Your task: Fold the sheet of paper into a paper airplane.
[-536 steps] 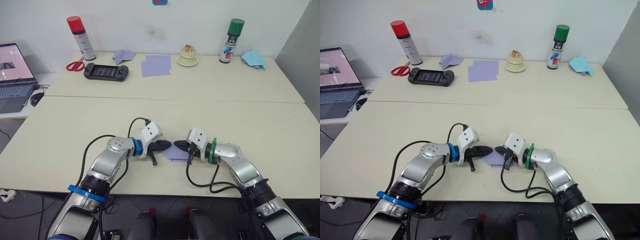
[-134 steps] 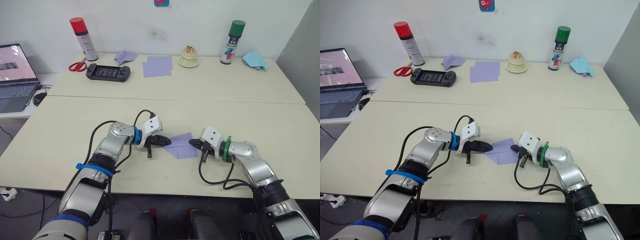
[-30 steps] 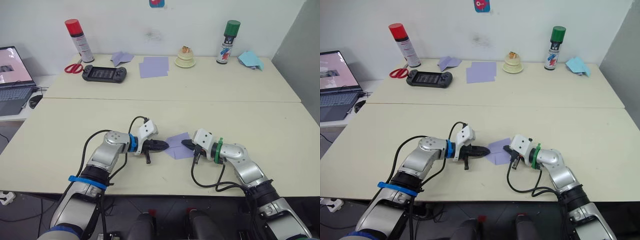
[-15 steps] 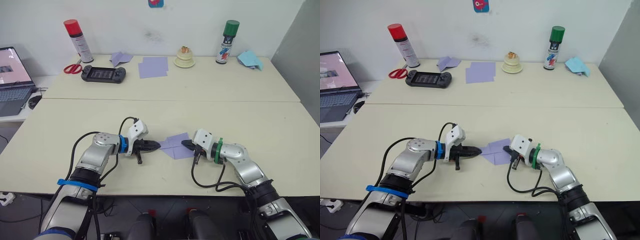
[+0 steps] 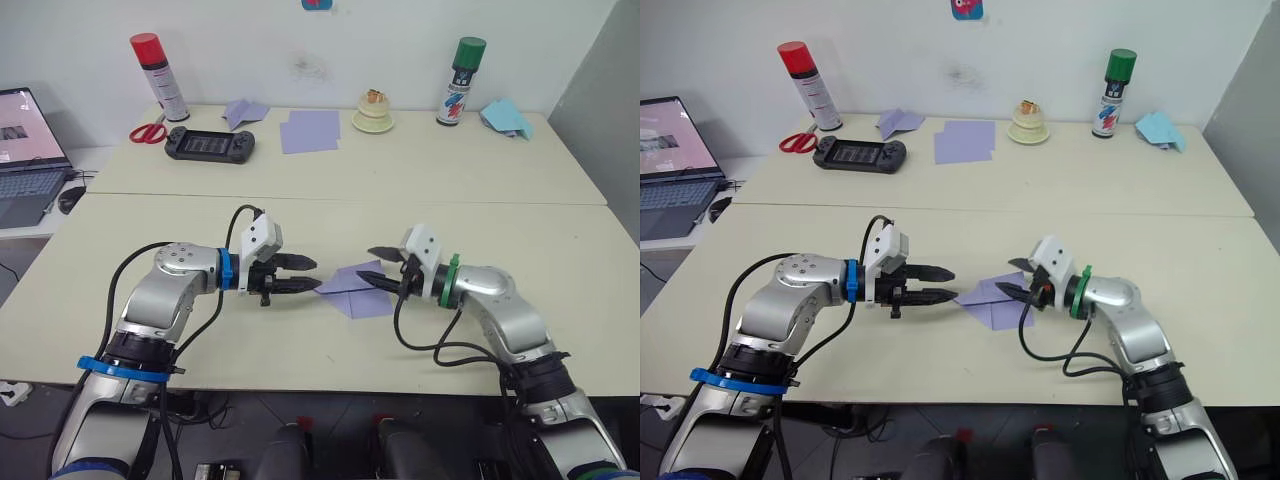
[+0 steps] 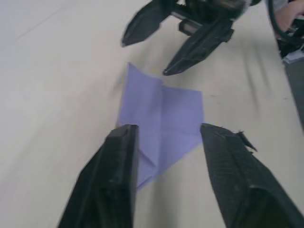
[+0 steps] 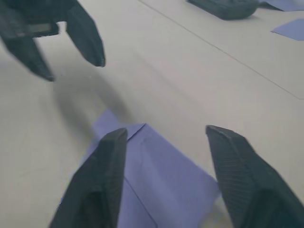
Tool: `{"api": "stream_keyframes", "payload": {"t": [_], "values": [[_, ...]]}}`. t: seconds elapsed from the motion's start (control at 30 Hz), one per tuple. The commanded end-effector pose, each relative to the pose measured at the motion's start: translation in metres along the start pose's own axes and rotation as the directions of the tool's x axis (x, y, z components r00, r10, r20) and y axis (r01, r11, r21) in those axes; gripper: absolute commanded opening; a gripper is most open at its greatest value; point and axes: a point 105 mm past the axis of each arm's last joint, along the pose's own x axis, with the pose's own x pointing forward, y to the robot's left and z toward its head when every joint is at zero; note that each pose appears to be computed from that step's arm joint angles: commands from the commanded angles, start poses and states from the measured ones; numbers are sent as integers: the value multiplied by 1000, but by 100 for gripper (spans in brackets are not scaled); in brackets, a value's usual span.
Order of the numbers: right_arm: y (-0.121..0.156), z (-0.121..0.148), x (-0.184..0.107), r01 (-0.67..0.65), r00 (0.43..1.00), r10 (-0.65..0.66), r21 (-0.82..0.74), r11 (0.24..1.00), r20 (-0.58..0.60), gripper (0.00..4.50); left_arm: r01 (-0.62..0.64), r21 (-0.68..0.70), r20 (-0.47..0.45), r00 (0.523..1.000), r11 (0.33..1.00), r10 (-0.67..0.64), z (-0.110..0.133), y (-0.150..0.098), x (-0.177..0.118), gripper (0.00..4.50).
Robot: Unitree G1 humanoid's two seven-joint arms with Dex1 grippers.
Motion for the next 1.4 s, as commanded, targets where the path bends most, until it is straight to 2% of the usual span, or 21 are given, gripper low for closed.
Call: {"api": "stream_keyframes", "payload": {"t": [0.03,0.07,0.13,0.27,0.37,0.7,0.73,0.83,0.9,0.97,1.0,1.07,1.1,1.17,1.27,1.33,1.4], "values": [[-18,5,0,18,1000,-19,148,989,10,420,12,51,21,1000,999,-13,13,-5,-7,352],[-19,2,2,7,1000,-6,189,982,-7,450,12,51,18,1000,999,-12,13,-5,-8,386],[-16,-6,9,-50,997,63,282,958,-36,450,-1,53,13,1000,999,0,12,-3,-10,448],[-9,-17,16,-147,980,182,317,937,-84,450,-13,34,0,1000,999,14,9,-3,-16,448],[-5,-20,20,-189,969,229,319,929,-94,389,-17,12,-7,1000,1000,17,5,-6,-21,450],[6,-21,25,-231,961,267,327,916,-70,22,-59,-25,-6,998,998,59,-1,-15,-29,450],[7,-21,24,-237,960,271,318,918,-67,5,-58,-26,0,998,998,58,0,-16,-29,450],[11,-13,21,-261,959,282,287,922,-35,5,-65,-43,21,998,997,66,3,-16,-28,450],[8,2,19,-247,968,251,217,944,12,5,-75,-65,30,997,995,77,3,-16,-31,450],[4,24,18,-215,975,210,68,974,77,5,-96,-77,24,995,992,98,1,-15,-36,450],[1,37,17,-166,979,175,-90,982,105,5,-109,-82,16,994,991,110,-1,-15,-40,450],[3,57,16,-83,979,152,-410,908,139,5,-131,-93,9,991,987,133,-4,-14,-46,450],[15,57,16,-74,974,187,-603,794,126,5,-137,-98,5,990,986,138,-5,-14,-47,450],[33,42,18,-97,965,255,-805,586,69,5,-141,-100,-1,990,985,142,-6,-15,-48,450],[50,11,22,-114,950,311,-919,377,10,5,-140,-96,0,990,985,141,-5,-16,-45,450],[58,-6,23,-134,940,340,-944,302,-25,5,-138,-94,4,990,986,139,-3,-17,-43,450],[61,-22,23,-172,933,354,-943,285,-64,5,-136,-95,7,991,986,137,-1,-18,-43,450]]}}
